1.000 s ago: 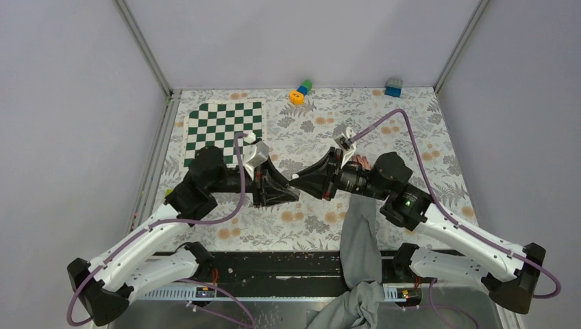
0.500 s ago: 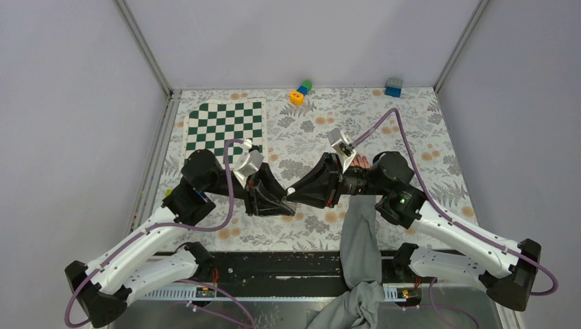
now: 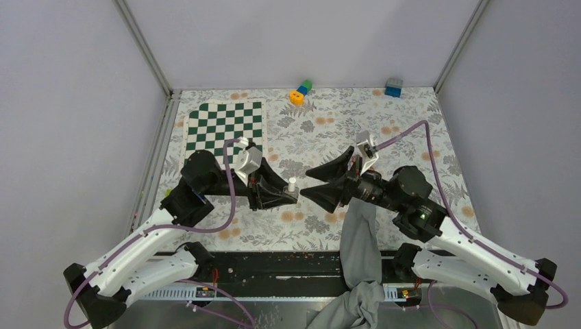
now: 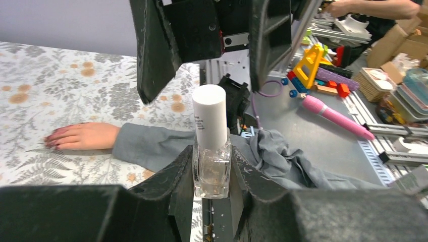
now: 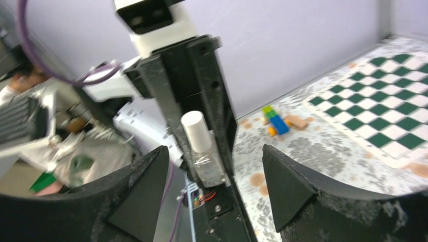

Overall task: Paint the nails
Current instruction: Unscrew the nail polish bottle.

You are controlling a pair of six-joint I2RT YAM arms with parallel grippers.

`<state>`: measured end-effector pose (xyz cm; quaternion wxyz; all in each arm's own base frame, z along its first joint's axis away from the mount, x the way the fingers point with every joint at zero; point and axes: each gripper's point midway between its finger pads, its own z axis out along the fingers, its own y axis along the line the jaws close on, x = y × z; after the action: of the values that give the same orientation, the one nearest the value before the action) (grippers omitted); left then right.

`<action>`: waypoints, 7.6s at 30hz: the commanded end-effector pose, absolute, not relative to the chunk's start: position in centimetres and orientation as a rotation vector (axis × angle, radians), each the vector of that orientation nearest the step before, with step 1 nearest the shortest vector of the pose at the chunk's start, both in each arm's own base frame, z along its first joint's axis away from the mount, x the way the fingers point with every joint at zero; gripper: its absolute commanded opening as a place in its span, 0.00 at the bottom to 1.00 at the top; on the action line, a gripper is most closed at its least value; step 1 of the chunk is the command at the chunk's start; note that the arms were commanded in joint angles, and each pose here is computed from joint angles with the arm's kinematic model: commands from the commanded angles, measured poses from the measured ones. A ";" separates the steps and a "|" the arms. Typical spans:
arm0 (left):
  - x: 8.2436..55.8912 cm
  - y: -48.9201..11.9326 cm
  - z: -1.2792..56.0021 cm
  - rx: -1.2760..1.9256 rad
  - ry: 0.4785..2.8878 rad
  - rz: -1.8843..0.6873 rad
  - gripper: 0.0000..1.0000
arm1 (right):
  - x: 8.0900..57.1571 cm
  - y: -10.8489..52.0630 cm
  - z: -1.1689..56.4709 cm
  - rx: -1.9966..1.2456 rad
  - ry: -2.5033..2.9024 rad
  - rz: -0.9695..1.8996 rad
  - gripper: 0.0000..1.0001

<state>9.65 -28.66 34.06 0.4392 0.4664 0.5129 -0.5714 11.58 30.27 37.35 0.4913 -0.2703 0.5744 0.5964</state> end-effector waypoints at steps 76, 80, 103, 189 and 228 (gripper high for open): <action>11.0 -29.3 33.5 1.173 1.357 -1.437 0.00 | 12.4 33.8 36.7 -0.734 1.545 1.353 0.00; 9.0 -29.0 34.6 1.250 1.246 -1.516 0.00 | 9.7 33.8 38.0 -0.853 1.435 1.503 0.00; 8.9 -28.5 34.6 1.271 1.231 -1.468 0.00 | 9.9 32.6 38.1 -0.815 1.389 1.466 0.61; 16.6 -27.8 32.2 0.919 1.530 -1.098 0.00 | 19.0 34.8 36.1 -0.337 1.666 1.035 0.00; 8.7 -28.8 34.7 1.244 1.214 -1.511 0.00 | 8.7 32.5 42.4 -0.908 1.255 1.421 0.00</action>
<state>7.25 -28.17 34.92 0.3874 0.5029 0.4660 -0.6163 9.08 33.81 39.24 0.4500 -0.3777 0.5563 0.5876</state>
